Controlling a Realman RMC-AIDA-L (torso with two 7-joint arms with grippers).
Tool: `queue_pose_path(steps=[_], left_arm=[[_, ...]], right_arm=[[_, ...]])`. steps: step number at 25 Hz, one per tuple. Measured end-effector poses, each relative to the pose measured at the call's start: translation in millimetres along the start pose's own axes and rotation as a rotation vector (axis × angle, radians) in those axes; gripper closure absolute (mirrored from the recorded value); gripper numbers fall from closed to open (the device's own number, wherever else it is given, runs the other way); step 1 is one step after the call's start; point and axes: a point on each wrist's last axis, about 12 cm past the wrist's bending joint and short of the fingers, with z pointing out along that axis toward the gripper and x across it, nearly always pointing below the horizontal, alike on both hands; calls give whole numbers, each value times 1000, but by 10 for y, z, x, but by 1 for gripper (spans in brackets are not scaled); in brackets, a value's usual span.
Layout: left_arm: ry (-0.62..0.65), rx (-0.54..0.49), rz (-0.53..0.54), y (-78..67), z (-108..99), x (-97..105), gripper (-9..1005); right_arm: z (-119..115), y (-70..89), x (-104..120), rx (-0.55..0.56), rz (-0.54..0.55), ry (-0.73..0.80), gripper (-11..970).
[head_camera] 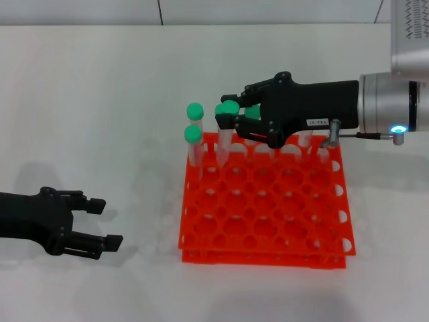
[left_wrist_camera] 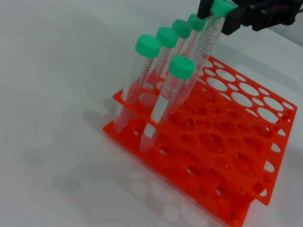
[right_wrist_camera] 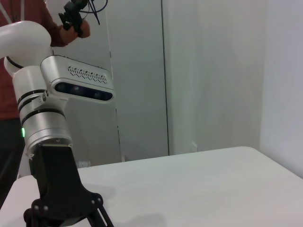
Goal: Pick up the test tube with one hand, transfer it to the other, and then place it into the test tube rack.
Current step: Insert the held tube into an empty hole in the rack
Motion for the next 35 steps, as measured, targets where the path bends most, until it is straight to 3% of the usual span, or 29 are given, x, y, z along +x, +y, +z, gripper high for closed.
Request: queue_pose_path(steps=[35], left_arm=[[-4,16,10,1,40,3,116]], right_arm=[[101,21,-33,-21,-7,24,692]])
